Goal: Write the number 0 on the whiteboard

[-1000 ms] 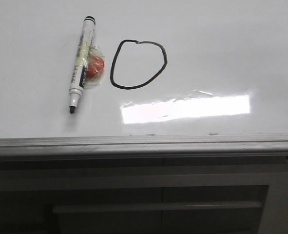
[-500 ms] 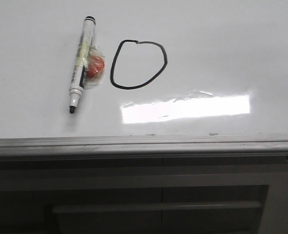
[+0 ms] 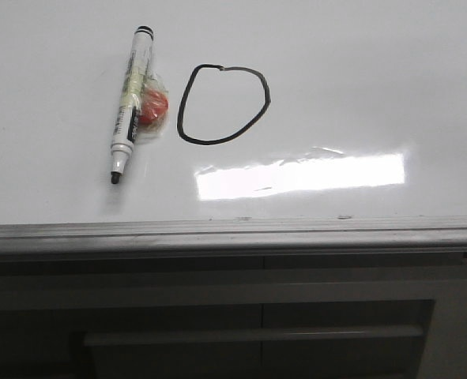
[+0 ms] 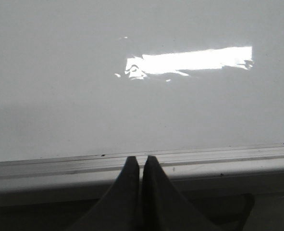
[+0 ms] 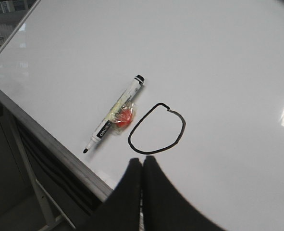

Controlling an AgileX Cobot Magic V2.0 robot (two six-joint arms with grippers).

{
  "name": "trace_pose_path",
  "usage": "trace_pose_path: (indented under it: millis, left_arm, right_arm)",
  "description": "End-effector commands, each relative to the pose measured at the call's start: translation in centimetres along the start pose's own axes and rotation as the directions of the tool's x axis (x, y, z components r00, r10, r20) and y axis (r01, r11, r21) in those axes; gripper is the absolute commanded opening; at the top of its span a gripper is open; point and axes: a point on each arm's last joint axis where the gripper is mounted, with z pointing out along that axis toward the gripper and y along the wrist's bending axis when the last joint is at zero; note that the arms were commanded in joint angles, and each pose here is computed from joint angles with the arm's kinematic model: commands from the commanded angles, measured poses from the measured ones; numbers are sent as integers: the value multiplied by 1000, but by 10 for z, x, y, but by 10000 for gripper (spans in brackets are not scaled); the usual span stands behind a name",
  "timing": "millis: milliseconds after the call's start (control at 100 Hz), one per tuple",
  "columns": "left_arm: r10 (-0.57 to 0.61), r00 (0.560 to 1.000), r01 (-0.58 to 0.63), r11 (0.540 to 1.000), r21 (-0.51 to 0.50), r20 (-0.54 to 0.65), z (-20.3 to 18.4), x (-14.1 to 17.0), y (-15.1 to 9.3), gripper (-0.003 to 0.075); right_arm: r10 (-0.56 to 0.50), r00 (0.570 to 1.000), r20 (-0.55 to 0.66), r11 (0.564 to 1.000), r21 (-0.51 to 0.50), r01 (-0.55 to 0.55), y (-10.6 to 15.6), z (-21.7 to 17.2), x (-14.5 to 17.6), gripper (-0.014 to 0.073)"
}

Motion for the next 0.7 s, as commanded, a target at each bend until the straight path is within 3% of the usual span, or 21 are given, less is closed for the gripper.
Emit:
trace_pose_path:
  millis: [0,490,690]
  left_arm:
    - [-14,999,14,1000,1,52,1,4,0,-20]
    - [-14,999,14,1000,1,52,1,4,0,-20]
    - [-14,999,14,1000,1,52,1,4,0,-20]
  right_arm:
    - [-4,999,43,999,38,2,-4,-2,-10,-69]
    - [4,1000,17,999,44,-5,-2,-4,8,-69]
    - [1,997,80,973,231,-20,-13,-16,42,-69]
